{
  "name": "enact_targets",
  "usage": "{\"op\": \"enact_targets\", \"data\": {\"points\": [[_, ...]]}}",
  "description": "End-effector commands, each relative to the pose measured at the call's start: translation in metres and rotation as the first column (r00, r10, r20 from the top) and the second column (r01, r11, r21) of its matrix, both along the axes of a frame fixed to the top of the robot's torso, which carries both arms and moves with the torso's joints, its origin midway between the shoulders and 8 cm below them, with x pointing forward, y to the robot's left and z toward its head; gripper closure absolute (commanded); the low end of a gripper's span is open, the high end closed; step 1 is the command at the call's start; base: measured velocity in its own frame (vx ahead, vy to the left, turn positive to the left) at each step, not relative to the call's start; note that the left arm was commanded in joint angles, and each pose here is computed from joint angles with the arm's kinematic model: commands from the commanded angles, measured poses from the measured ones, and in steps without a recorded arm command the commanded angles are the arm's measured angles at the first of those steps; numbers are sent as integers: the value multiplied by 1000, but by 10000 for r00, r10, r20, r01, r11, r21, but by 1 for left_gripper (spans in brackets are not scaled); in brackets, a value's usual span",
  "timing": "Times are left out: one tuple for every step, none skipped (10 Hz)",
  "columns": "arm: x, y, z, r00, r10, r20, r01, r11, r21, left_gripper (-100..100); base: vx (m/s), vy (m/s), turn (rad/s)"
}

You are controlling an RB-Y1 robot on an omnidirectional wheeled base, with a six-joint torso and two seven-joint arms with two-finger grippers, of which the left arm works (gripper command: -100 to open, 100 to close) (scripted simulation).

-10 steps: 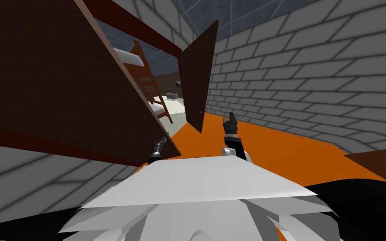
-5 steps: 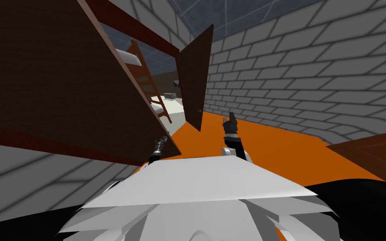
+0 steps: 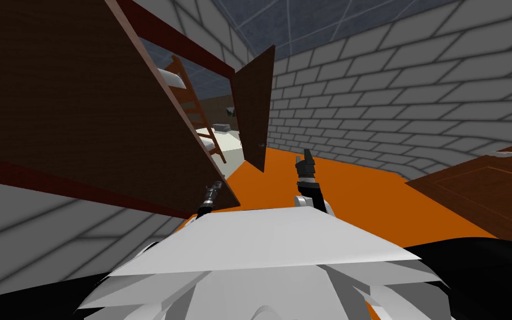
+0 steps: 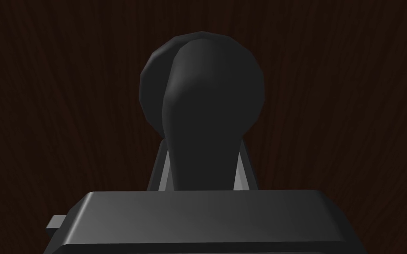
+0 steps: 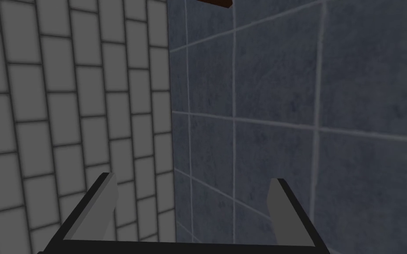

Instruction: Pull the door open

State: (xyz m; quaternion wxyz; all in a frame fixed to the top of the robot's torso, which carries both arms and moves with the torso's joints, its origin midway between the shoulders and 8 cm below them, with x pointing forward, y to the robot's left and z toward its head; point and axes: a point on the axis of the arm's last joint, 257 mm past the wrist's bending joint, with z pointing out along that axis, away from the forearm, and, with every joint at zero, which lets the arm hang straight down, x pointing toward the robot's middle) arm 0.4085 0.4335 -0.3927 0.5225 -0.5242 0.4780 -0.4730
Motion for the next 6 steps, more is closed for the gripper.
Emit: {"op": "enact_targets", "data": {"points": [[3, -6, 1, 9999, -155, 52, 155, 9999, -34, 100, -188, 74, -199], [3, -7, 1, 9998, -181, 54, 181, 9998, -33, 100, -181, 80, -139], [3, -8, 1, 9997, -230, 56, 230, 9997, -32, 100, -188, 76, -157], [3, -9, 1, 9996, -275, 59, 276, 9996, -31, 100, -192, 73, -157], [3, -10, 1, 9995, -316, 61, 316, 9995, -30, 100, -198, 80, -111], [3, -11, 1, 9994, -349, 63, 349, 9994, -30, 100, -206, 80, -102]]}}
